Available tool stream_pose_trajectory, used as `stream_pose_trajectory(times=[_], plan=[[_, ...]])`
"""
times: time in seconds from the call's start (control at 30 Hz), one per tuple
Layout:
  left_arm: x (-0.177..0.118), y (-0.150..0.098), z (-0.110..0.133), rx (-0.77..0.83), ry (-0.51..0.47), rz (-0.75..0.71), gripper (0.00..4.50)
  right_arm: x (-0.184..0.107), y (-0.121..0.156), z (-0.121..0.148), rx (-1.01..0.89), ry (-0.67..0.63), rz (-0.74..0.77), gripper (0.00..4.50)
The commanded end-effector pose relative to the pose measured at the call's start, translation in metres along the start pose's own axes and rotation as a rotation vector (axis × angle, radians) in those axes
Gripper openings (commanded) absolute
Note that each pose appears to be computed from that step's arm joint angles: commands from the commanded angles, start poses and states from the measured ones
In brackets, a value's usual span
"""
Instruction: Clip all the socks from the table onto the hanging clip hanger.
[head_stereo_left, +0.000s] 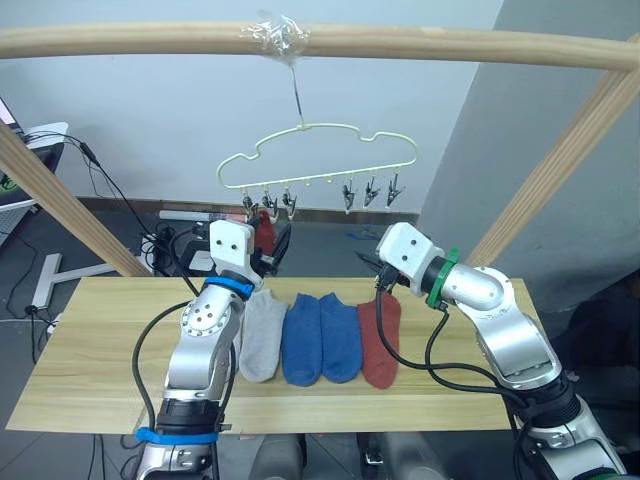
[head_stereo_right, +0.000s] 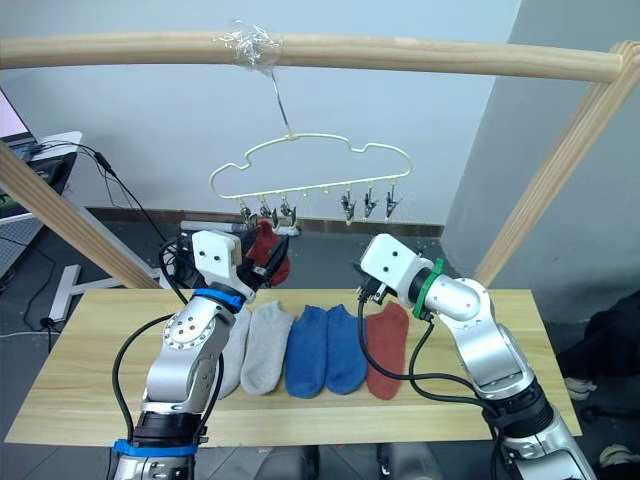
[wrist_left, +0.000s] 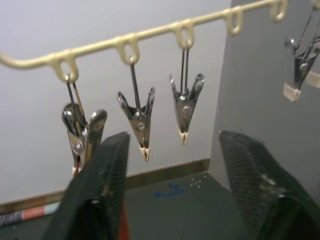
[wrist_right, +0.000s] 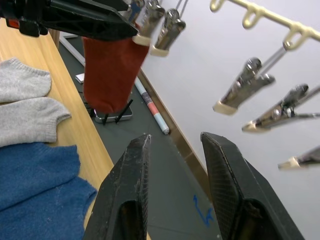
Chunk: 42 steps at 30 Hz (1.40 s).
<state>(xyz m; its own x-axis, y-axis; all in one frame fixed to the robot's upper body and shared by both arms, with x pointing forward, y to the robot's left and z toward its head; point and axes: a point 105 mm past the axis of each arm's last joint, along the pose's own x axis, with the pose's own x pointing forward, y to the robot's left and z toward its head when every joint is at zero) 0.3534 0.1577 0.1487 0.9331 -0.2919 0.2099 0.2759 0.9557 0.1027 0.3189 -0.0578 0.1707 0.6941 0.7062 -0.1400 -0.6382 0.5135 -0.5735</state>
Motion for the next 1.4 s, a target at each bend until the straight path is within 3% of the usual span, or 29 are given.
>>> stream_pose_trajectory(times=[0.03,0.5,0.97,1.4], plan=[[0.005,0.003,0.015,0.02,-0.06,0.021,2.02,-0.008,-0.009,0.017,-0.028,-0.053,-0.027,1.68],[0.023,0.012,0.018,0.009,-0.087,0.043,2.02,-0.012,-0.016,0.023,-0.036,-0.067,-0.021,1.68],[0.038,0.026,0.006,0.025,-0.098,0.088,2.02,-0.012,-0.01,0.035,-0.016,-0.137,0.067,1.68],[0.047,0.021,0.021,0.015,-0.16,0.06,2.02,-0.012,-0.009,0.034,-0.012,-0.133,0.071,1.68]])
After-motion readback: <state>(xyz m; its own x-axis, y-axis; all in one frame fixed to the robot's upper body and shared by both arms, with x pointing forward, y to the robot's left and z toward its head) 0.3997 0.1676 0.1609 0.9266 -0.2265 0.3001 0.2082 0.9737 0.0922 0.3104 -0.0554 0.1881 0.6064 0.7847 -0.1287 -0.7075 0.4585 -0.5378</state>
